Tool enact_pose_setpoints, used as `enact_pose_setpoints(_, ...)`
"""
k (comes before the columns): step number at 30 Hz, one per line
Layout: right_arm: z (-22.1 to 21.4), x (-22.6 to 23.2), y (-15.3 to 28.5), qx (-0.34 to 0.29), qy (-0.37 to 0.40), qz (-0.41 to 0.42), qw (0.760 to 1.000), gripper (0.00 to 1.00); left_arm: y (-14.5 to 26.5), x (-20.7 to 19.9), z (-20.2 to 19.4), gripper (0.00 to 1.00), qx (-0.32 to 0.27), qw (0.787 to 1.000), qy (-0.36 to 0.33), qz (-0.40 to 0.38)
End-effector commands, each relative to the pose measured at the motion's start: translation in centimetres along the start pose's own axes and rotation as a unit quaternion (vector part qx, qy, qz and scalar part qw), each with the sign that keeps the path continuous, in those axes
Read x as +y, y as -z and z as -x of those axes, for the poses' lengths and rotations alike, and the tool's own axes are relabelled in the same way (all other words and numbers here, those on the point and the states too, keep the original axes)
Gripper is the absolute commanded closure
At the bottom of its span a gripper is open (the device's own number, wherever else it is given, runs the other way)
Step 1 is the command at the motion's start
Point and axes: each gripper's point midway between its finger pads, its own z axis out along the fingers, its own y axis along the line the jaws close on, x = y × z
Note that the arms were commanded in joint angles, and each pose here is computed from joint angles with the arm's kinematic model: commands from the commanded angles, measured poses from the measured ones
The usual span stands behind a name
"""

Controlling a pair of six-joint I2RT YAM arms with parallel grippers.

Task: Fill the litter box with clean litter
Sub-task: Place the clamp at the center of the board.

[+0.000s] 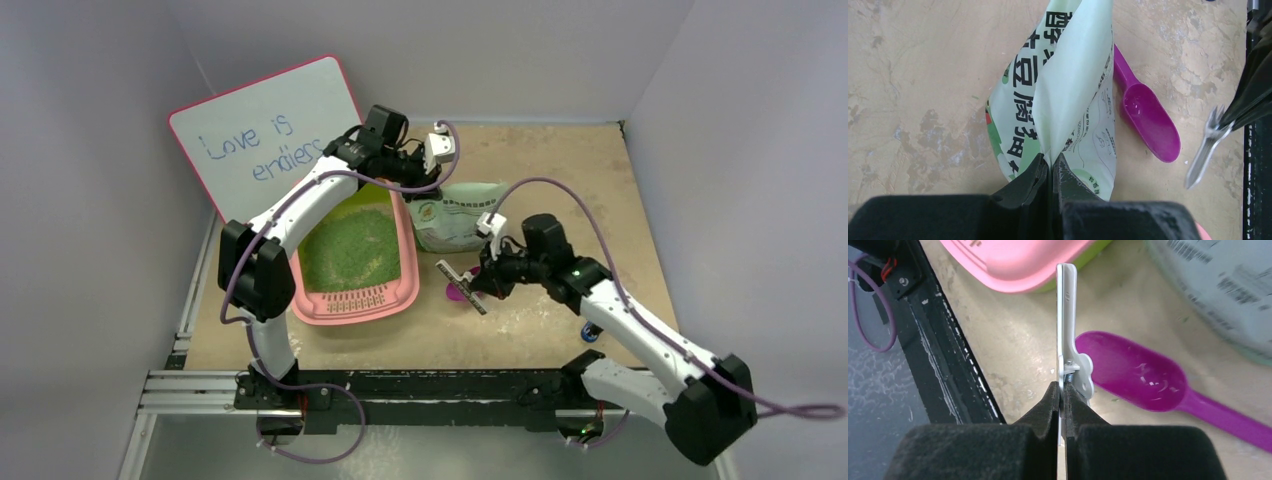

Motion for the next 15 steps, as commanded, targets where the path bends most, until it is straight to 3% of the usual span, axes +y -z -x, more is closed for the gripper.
enact_pose_setpoints(1, -1.3, -0.3, -3.2, 0.043, -0.049, -0.038, 0.997, 1.0, 1.3, -0.4, 3.2, 1.0, -0.052, 0.998, -0.024, -0.003)
enact_pose_setpoints(5, -2.6, 0.7, -5.8, 0.079, -0.077, -0.029, 0.993, 1.0, 1.4, -0.3, 3.3, 1.0, -0.052, 0.998, -0.026, 0.001)
enact_pose_setpoints(12, -2.9, 0.9, -9.8, 0.098, -0.101, -0.096, 0.985, 0.99, 1.5, -0.3, 3.1, 1.0, -0.048, 0.999, -0.025, 0.007)
enact_pose_setpoints(15, -3.5, 1.1, -10.7, 0.109, -0.11, -0.125, 0.98, 0.93, 1.6, -0.2, 3.0, 1.0, -0.046, 0.999, -0.026, 0.012)
